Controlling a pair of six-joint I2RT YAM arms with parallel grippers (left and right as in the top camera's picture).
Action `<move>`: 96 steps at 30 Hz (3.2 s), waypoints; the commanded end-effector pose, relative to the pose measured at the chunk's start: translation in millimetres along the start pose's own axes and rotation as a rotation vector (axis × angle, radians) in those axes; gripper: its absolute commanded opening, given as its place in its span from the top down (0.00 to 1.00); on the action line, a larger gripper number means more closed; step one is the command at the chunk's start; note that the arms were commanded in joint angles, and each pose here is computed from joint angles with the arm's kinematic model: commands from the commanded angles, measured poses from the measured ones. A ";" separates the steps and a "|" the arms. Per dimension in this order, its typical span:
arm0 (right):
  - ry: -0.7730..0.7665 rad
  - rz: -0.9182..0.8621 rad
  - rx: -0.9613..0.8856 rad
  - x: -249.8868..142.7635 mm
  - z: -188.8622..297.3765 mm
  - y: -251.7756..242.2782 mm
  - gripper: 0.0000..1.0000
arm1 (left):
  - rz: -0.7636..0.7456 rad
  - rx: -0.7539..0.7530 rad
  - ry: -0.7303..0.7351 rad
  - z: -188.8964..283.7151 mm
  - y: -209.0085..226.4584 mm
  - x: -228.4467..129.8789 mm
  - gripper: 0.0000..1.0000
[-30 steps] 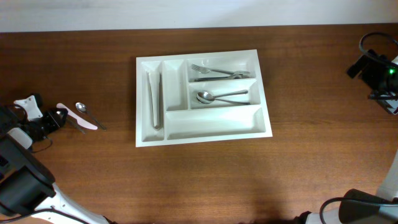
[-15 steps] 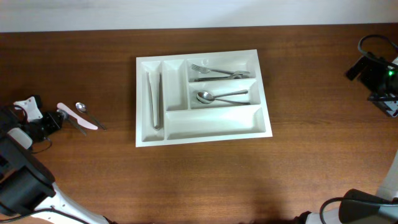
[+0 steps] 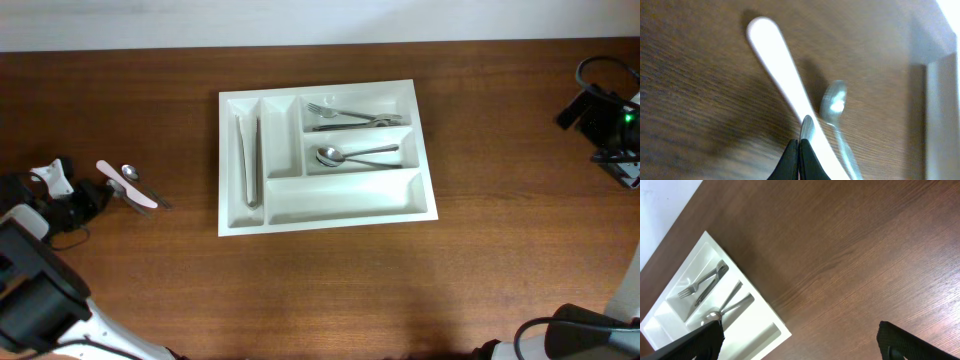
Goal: Pack container
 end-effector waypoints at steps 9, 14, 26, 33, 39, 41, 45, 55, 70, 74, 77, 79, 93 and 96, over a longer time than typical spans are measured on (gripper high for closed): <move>0.005 -0.008 0.004 0.1 -1.0 -0.5 0.01 | -0.354 -0.118 -0.250 129.5 -171.1 17.8 0.98; 0.005 -0.008 0.003 0.2 -1.0 -0.5 0.01 | -0.557 -0.235 -0.223 137.6 -250.5 -17.8 0.98; 0.004 -0.008 0.003 0.2 -1.0 -0.6 0.01 | -1.021 -0.372 0.070 22.0 -333.0 -101.8 0.98; 0.005 -0.008 0.003 0.2 -1.0 -0.6 0.01 | -1.071 -0.385 0.027 -41.3 -327.2 -92.1 0.98; 0.005 -0.008 0.003 0.2 -1.0 -0.5 0.01 | -0.943 -0.373 0.010 -86.8 -317.0 -87.3 0.98; 0.005 -0.008 0.003 0.2 -1.0 -0.5 0.01 | -0.933 -0.375 0.008 -96.2 -314.9 -88.2 0.98; 0.005 -0.008 0.004 0.1 -1.0 -0.5 0.01 | -0.905 -0.331 -0.009 -115.0 -306.5 -87.0 0.97; 0.006 -0.008 0.003 0.0 -1.0 -0.6 0.01 | -0.761 -0.375 -0.030 -102.3 -318.3 -74.1 0.32; 0.005 -0.008 0.003 0.2 -1.0 -0.5 0.01 | -0.457 0.086 -0.061 96.5 -205.4 -14.8 0.01; 0.005 -0.008 0.003 0.2 -1.0 -0.5 0.01 | -0.345 0.147 -0.021 85.8 -167.6 -12.1 0.01; 0.005 -0.008 0.003 0.1 -1.0 -0.6 0.01 | -0.308 0.176 0.032 65.4 -148.5 -12.6 0.01; 0.006 -0.008 0.003 0.0 -1.0 -0.6 0.01 | -0.271 0.185 0.080 48.3 -135.2 -15.0 0.01; 0.033 -0.013 -0.003 -4.6 -1.0 -1.6 0.01 | -0.034 0.213 0.146 -13.8 -83.7 -17.5 0.06; 0.035 -0.014 -0.004 -4.8 -0.9 -1.7 0.01 | -0.058 0.214 0.134 -14.2 -83.5 -15.1 0.06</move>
Point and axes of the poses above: each gripper's point midway between its finger pads, its own z axis back along the fingers, its own y axis along the line the jaws close on, x = y × z, the point moved 8 cm from there along z, back along the fingers, and after that the axes turned 8 degrees about z, right-handed, at the moved point
